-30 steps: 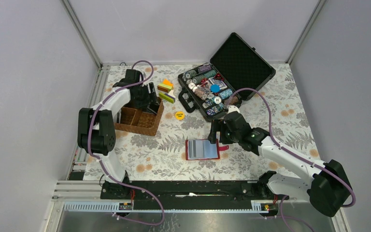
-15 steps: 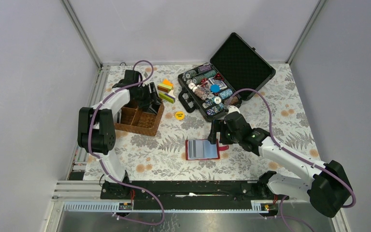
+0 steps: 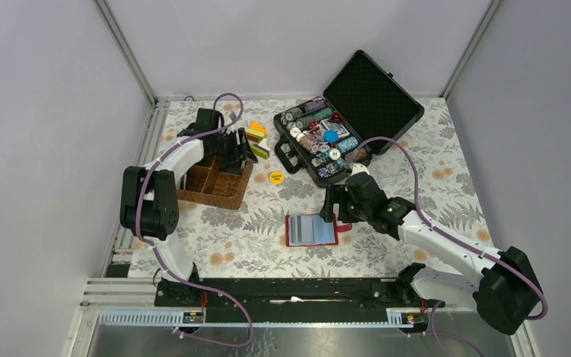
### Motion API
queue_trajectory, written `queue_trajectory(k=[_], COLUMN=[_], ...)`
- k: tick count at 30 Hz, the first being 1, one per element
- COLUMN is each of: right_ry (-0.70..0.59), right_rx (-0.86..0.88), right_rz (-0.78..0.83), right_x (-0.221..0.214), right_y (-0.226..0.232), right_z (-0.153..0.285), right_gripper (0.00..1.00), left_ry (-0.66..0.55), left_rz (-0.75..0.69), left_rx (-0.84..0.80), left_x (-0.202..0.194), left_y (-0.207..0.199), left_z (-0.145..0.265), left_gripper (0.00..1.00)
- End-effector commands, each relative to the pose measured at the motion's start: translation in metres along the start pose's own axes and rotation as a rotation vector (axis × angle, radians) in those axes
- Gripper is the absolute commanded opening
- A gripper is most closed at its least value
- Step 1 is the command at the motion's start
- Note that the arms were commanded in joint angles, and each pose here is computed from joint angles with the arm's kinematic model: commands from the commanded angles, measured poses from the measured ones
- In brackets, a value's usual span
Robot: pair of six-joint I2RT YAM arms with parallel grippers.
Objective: Put the credit cards into the card holder
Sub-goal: Pick up the credit card from the storage box.
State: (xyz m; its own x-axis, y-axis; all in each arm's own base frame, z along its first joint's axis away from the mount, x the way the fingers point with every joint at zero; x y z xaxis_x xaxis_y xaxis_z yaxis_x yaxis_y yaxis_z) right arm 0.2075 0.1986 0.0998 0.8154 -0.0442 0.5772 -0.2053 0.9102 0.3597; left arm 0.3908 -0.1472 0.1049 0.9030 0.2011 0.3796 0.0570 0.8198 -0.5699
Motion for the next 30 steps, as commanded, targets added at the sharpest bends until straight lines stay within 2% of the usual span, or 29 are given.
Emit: queue_trajectory(k=[1, 11, 16, 25, 30], right_ry=[-0.027, -0.029, -0.028, -0.020, -0.025], right_rx=[0.026, 0.027, 0.027, 0.027, 0.029], right_rz=[-0.018, -0.025, -0.026, -0.028, -0.030], right_x=[0.007, 0.006, 0.006, 0.004, 0.005], right_y=[0.005, 0.004, 0.004, 0.004, 0.004], right_z=[0.002, 0.003, 0.003, 0.002, 0.004], right_gripper=[0.88, 0.88, 0.88, 0.88, 0.88], left_ry=[-0.035, -0.055, -0.056, -0.060, -0.089], left_rz=[-0.086, -0.111, -0.120, -0.138, -0.158], left_rx=[-0.076, -0.071, -0.040, 0.049, 0.101], left_x=[0.006, 0.006, 0.004, 0.005, 0.008], left_y=[-0.028, -0.037, -0.033, -0.023, -0.021], left_z=[0.012, 0.023, 0.027, 0.029, 0.037], left_gripper=[0.61, 0.60, 0.56, 0.23, 0.10])
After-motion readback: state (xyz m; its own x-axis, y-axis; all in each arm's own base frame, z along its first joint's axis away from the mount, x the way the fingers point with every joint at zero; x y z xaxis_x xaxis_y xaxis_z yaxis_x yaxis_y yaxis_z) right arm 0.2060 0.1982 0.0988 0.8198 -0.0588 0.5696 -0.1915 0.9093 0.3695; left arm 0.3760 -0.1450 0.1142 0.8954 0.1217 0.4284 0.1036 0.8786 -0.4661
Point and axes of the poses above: each gripper's point midway between its finger pads, its own z axis back along the fingers, its own y axis along the line the jaws close on, x = y × z, the point moved 1 cm from there along z, back along the fingers, and after that the axes turned 1 degree about z, right-handed, at the moved point
